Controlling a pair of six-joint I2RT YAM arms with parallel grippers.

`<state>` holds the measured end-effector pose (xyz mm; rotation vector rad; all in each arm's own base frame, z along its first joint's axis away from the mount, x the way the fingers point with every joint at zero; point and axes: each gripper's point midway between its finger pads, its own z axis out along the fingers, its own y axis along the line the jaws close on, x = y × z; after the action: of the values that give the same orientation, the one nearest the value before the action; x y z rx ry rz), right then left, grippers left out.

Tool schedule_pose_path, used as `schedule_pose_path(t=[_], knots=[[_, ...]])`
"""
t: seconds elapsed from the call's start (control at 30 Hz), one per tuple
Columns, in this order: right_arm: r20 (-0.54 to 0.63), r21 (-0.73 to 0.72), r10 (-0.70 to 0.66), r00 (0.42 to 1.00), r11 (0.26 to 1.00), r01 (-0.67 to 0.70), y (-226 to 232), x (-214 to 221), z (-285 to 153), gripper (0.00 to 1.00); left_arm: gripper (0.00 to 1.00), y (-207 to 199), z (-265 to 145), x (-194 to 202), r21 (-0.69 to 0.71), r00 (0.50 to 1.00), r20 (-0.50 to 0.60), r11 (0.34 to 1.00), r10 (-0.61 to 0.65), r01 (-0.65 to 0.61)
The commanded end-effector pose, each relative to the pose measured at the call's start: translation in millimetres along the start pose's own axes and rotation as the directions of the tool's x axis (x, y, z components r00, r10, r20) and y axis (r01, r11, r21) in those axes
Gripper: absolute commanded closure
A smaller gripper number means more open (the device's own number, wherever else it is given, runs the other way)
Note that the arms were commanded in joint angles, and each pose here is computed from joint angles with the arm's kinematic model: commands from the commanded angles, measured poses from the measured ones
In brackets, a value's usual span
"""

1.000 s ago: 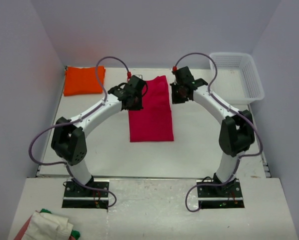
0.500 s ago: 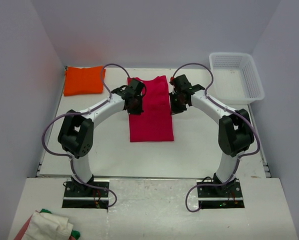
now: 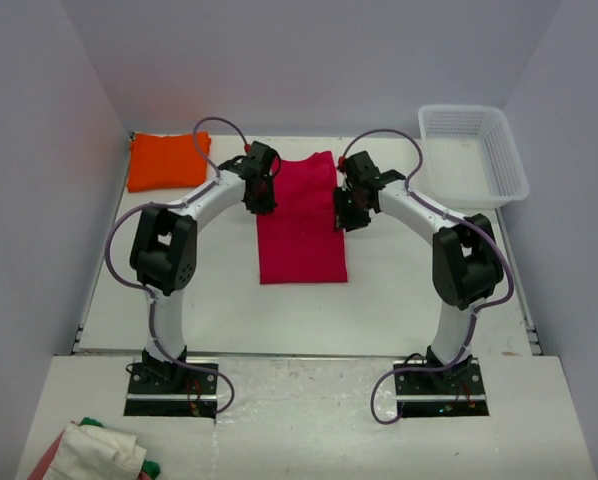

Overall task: Fold and stack the t-shirts
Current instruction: Fold the folded rectangular tshirt in 1/3 of the way

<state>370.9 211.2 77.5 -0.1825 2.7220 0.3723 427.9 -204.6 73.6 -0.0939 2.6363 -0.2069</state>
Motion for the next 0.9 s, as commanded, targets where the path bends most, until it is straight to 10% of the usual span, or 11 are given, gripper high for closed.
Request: schedule_pose_path(t=[0.0,0.87], knots=[[0.059,-0.021,-0.007,0.998,1.000,0.008,5,-18,-11,0.60,0.80,6,6,-6,-0.022,1.000,-0.006,0.999,0.023,-0.023],[0.063,-0.039,-0.011,0.998,0.999,0.013,2,-9,-18,0.35,0.75,15,39,-22,-0.047,1.000,-0.027,0.999,0.006,-0.007]])
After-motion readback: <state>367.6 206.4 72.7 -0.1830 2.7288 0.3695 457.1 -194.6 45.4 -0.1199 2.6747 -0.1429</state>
